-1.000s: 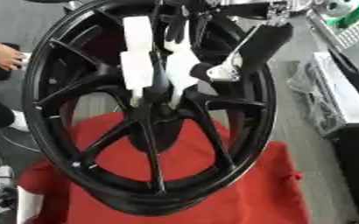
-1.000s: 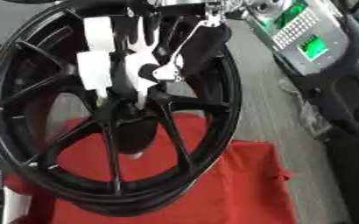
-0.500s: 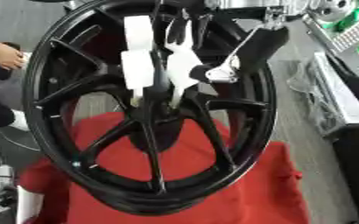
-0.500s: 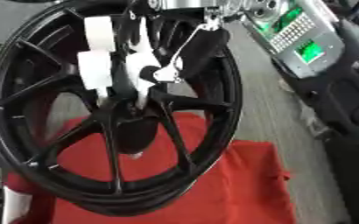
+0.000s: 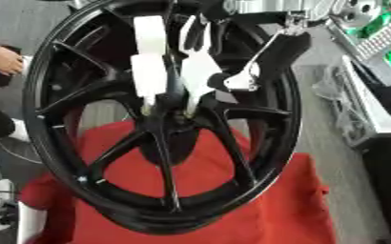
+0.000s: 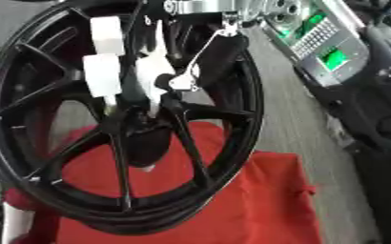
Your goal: Pull the pin out of the wheel hub.
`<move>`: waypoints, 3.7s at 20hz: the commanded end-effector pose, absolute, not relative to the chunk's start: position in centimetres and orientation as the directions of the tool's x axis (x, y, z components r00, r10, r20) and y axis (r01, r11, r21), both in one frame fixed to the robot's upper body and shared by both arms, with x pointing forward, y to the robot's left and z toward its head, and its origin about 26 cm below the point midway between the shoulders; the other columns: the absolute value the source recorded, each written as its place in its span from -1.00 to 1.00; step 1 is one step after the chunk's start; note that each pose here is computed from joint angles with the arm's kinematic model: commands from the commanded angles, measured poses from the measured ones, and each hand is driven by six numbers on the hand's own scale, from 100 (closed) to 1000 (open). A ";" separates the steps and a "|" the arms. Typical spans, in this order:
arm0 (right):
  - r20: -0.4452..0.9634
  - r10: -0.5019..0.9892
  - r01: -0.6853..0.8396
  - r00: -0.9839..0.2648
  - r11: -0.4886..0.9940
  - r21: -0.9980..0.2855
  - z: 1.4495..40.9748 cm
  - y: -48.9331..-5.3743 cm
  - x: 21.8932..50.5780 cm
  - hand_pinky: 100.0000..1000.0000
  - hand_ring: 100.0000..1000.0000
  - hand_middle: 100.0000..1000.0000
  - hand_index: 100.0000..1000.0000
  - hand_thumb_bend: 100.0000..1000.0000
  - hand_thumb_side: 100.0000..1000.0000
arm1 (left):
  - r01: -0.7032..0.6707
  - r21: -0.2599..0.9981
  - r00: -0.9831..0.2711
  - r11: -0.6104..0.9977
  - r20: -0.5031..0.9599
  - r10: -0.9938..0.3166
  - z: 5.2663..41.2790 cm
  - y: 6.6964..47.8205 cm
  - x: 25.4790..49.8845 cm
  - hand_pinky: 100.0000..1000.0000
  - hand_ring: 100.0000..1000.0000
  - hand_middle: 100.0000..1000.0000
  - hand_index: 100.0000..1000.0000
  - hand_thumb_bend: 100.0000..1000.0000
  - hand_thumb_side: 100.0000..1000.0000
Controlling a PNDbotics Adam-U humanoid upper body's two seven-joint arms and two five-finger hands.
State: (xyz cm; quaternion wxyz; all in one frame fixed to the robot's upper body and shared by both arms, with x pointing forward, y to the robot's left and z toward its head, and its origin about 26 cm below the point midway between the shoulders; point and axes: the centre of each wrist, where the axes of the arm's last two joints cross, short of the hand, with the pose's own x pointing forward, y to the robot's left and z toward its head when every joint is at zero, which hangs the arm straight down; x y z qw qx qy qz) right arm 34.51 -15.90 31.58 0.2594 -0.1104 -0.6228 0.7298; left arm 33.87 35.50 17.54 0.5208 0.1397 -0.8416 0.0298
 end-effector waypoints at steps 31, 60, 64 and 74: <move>0.150 0.536 -0.241 -0.831 -0.104 -0.965 31.2 -16.4 35.5 0.46 0.15 0.26 0.47 -0.54 -0.74 | -0.266 0.118 -0.436 0.957 0.870 -0.229 18.6 35.8 33.8 0.37 0.64 0.38 0.53 -1.00 0.49; 0.213 0.529 -0.257 -0.821 -0.008 -0.966 30.9 -16.5 35.3 0.31 -0.09 -0.17 0.06 -0.85 -1.00 | -0.258 0.123 -0.436 0.958 0.871 -0.229 18.7 35.7 33.8 0.38 0.63 0.38 0.53 -1.00 0.49; 0.223 0.521 -0.252 -0.824 0.015 -0.968 31.4 -16.6 34.9 0.29 -0.11 -0.24 -0.02 -0.88 -1.00 | -0.259 0.123 -0.435 0.958 0.871 -0.229 18.6 35.8 33.8 0.38 0.63 0.38 0.54 -1.00 0.49; 0.183 0.505 -0.209 -0.843 0.006 -0.978 33.6 -17.6 33.7 0.25 -0.14 -0.41 -0.15 -0.96 -1.00 | -0.264 0.124 -0.430 0.956 0.873 -0.232 18.5 35.9 33.7 0.38 0.63 0.38 0.54 -1.00 0.48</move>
